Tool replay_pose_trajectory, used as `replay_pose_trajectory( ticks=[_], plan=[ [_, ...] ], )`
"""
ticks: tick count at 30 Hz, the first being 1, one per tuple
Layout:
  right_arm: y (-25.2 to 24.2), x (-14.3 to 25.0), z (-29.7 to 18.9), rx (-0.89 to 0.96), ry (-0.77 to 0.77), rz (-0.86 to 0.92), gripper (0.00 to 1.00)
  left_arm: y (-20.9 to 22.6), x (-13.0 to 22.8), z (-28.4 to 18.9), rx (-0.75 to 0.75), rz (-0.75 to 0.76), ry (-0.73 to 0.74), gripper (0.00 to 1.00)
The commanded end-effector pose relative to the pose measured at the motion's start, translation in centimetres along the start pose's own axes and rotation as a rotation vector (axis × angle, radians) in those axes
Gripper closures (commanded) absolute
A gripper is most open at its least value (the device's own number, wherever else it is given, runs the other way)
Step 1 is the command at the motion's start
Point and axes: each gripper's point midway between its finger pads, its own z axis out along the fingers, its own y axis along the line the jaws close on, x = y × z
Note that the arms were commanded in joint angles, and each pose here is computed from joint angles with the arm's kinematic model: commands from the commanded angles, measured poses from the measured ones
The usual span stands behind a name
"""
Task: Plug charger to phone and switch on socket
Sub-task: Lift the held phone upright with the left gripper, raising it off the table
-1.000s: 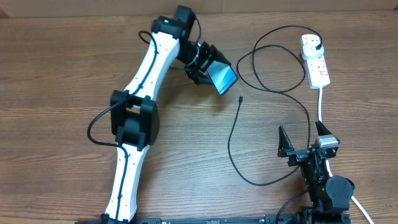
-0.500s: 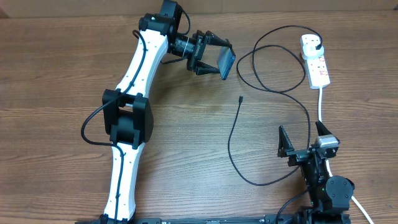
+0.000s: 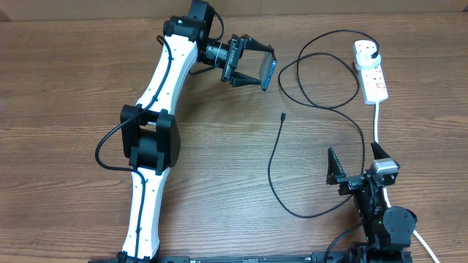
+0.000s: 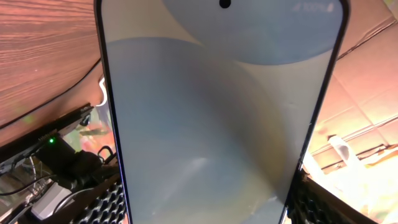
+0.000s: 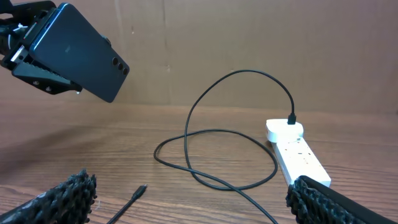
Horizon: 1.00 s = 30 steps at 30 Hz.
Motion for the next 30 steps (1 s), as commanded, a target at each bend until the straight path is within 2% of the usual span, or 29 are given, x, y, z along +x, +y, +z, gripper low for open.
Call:
replay_pose_trajectory(
  ticks=[1, 27, 30],
  plan=[
    [0.2, 0.1, 0.0, -0.009, -0.005, 0.001, 0.0, -1.8, 1.8, -1.0, 0.05, 0.038, 0.046, 0.29],
    [0.2, 0.1, 0.0, -0.009, -0.005, 0.001, 0.0, -2.2, 1.9, -2.0, 0.077, 0.035, 0.058, 0.28],
    [1.0, -2.4, -0.2, -0.053, -0.11, 0.006, 0.0, -2.2, 1.8, -2.1, 0.079, 0.041, 0.056, 0.28]
  ],
)
